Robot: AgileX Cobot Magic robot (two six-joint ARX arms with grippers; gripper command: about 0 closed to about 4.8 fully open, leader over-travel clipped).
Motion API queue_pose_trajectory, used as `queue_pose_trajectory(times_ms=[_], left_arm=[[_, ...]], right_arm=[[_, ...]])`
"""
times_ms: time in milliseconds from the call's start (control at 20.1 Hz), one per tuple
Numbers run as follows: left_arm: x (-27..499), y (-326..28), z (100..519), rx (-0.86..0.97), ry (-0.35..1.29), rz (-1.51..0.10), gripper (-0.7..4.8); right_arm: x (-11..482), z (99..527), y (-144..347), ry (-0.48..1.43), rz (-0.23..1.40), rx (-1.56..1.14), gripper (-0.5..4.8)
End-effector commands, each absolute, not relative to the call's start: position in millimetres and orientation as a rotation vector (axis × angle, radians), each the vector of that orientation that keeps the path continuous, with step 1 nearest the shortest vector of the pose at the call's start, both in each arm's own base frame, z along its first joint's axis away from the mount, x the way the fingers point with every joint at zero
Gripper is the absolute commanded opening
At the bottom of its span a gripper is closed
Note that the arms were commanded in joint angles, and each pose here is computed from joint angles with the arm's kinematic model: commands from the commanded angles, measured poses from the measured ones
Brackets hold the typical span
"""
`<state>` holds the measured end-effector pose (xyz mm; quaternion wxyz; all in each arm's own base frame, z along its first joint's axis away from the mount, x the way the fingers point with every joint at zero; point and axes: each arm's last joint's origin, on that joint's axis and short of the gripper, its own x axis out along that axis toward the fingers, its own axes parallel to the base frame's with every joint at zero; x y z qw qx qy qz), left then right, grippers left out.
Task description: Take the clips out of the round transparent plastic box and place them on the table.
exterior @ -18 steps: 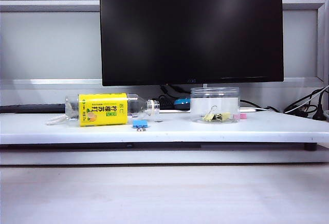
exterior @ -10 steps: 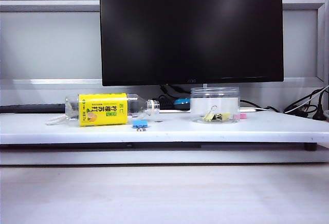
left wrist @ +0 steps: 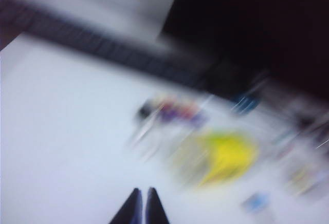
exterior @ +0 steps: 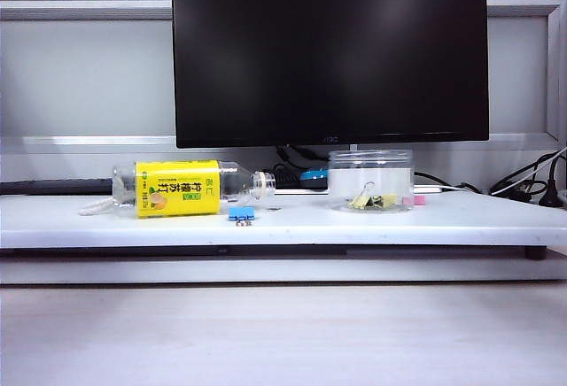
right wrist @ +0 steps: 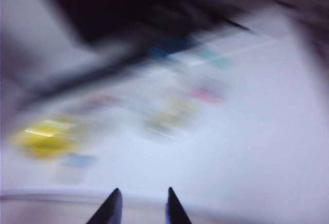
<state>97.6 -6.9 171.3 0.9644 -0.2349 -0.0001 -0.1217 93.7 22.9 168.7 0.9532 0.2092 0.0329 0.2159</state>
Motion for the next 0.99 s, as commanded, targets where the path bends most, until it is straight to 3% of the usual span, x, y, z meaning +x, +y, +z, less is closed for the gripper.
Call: queue_pose_trajectory(times_ms=[50,199,249,497,795,994], left_arm=[[91.2,-11.4,198.0,-0.517,-0.161,-0.465,0.34],[82.1,-14.0,223.8,-0.483,-0.196,-0.576,1.69],[79.2,-14.2,231.6,-0.475,-0.213,-0.589,1.86],[67.9,-14.4,270.6,-0.436,-0.225,-0.593,1.86],[109.7,-20.2,286.3,-0.484,0.205,-0.731,1.85],[137.6,-32.3,292.0,-0.426,0.313,-0.896,1.85]], right_arm=[[88.4,189.4,26.1,-0.046,0.611,0.418,1.17],[81.4,211.6,25.1,-0.069,0.619,0.417,1.27],[78.6,220.1,24.5,-0.08,0.616,0.416,1.27],[85.5,273.0,24.3,0.073,0.534,0.4,1.29],[167.9,345.7,47.3,0.359,0.597,0.284,1.49],[231.6,364.9,64.6,0.57,0.704,0.32,1.49]])
